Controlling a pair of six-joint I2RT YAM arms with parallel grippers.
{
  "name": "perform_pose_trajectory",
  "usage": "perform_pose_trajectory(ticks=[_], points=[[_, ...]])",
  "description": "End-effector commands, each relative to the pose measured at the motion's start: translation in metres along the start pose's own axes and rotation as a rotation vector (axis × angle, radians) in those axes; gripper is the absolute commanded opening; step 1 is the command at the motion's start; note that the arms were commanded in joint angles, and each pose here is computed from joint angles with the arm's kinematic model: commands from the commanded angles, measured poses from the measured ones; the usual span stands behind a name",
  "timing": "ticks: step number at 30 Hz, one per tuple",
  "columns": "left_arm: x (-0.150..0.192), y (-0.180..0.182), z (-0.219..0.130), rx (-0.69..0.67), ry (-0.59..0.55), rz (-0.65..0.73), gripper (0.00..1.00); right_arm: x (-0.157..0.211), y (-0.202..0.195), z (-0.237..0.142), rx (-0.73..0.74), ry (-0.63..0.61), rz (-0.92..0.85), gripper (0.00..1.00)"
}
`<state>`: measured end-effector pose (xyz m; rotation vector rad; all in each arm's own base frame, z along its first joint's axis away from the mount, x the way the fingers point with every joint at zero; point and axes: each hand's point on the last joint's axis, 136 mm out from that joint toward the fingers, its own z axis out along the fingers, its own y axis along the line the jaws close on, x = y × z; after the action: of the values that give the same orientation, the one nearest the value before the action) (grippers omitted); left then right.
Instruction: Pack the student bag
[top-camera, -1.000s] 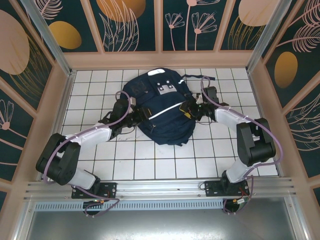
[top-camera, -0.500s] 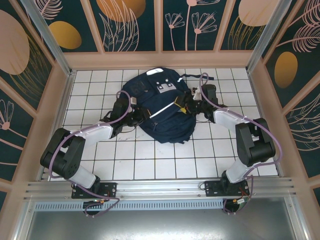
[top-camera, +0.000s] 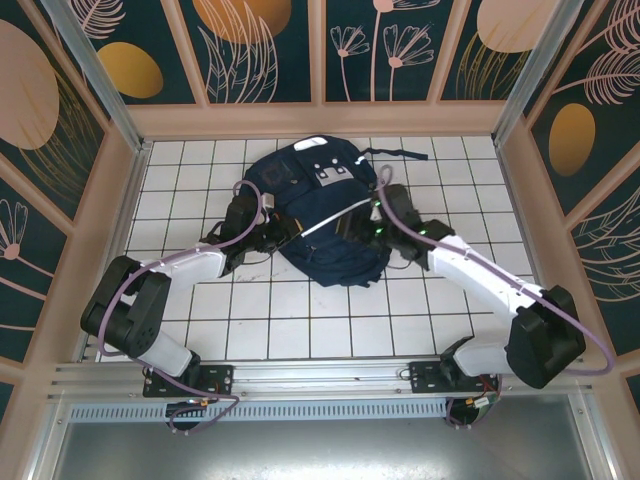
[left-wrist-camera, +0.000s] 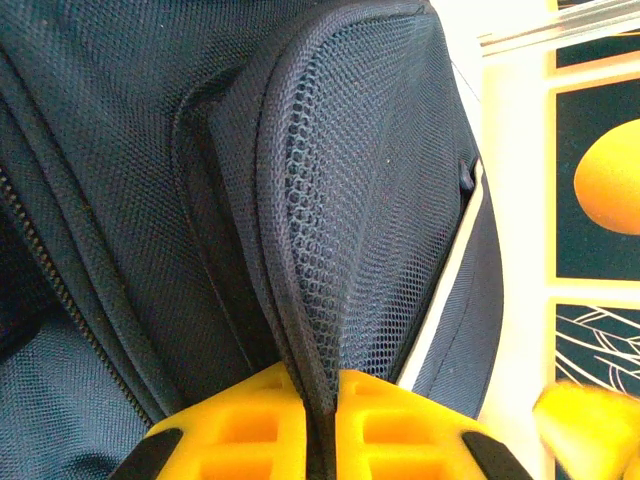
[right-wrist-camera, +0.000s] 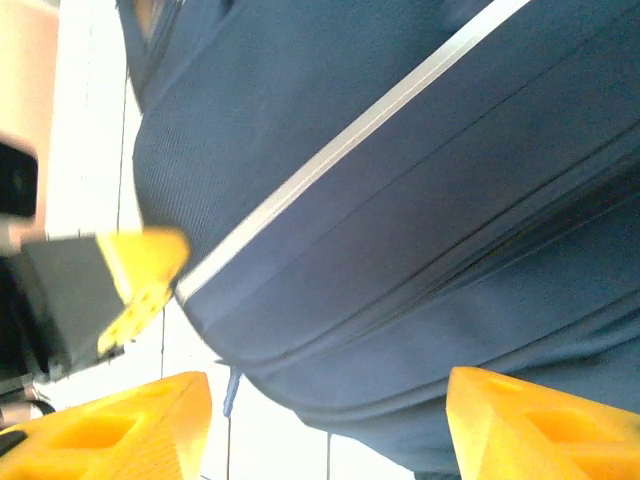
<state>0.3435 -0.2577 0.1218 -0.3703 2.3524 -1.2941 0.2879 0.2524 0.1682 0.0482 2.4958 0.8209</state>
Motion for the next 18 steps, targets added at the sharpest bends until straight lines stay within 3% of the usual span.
perform_pose_trajectory(ticks=[1, 6, 18], points=[[-0.012, -0.066, -0.015, 0.201, -0.016, 0.096, 0.03, 0.014, 0.008, 0.009, 0.121, -0.027, -0.065, 0.62], [-0.013, -0.073, -0.021, 0.220, -0.029, 0.097, 0.03, 0.033, 0.032, 0.040, 0.065, 0.023, 0.004, 0.58], [-0.012, -0.073, -0.020, 0.231, -0.022, 0.092, 0.02, 0.048, 0.069, 0.073, -0.060, 0.113, 0.071, 0.36]])
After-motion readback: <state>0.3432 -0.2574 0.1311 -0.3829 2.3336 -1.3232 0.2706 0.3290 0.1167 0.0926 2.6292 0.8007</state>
